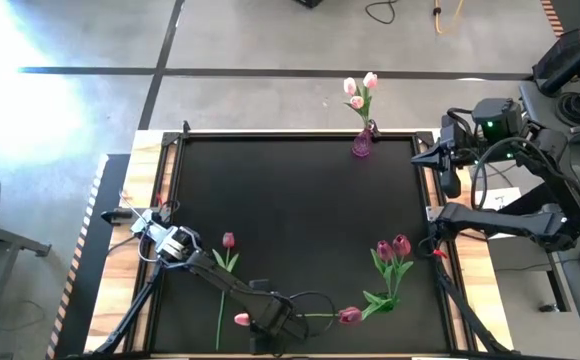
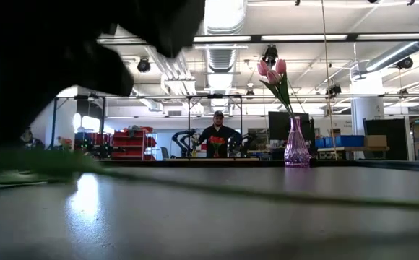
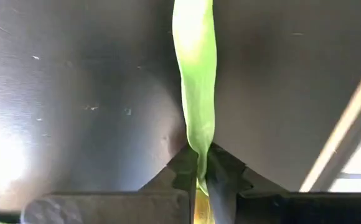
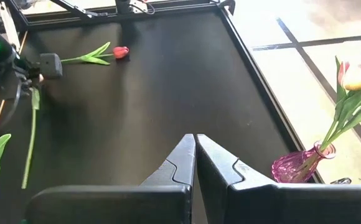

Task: Sort flowers into vase by color
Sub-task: Put the pink tulip into the transparent pink vase

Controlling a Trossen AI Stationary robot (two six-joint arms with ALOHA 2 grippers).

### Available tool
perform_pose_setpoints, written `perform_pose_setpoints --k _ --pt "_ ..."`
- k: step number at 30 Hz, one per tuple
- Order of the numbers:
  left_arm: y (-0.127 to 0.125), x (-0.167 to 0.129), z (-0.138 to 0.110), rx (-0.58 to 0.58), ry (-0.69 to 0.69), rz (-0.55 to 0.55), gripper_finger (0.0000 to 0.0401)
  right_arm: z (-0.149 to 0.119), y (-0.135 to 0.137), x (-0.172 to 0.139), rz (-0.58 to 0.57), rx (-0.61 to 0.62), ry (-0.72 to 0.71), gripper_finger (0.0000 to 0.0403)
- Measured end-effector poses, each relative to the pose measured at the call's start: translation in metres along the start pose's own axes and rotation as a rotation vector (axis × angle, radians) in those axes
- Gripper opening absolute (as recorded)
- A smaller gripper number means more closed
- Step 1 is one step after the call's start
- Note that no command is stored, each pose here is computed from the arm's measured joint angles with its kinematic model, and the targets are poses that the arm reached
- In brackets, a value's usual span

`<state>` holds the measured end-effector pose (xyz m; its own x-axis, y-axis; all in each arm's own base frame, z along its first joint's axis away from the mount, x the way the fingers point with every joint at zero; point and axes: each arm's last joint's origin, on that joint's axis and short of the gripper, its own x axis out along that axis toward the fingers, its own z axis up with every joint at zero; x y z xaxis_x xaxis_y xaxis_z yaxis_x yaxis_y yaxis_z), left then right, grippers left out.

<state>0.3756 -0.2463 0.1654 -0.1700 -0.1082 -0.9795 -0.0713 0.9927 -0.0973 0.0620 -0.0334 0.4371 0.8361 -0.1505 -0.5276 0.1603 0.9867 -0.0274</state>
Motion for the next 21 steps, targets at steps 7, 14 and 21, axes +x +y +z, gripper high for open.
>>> perform_pose_setpoints --k 7,14,21 --pt "0.007 -0.051 -0.017 0.038 -0.066 -0.077 0.0003 0.001 0.000 0.000 -0.002 -0.019 -0.006 0.0009" --pt "0.031 -0.128 -0.054 -0.053 -0.166 -0.253 0.0001 0.003 -0.001 0.000 -0.010 -0.042 -0.025 0.0009" --pt "0.092 -0.192 -0.105 -0.208 -0.315 -0.411 0.0000 0.006 -0.007 0.010 -0.036 -0.048 0.012 0.0009"
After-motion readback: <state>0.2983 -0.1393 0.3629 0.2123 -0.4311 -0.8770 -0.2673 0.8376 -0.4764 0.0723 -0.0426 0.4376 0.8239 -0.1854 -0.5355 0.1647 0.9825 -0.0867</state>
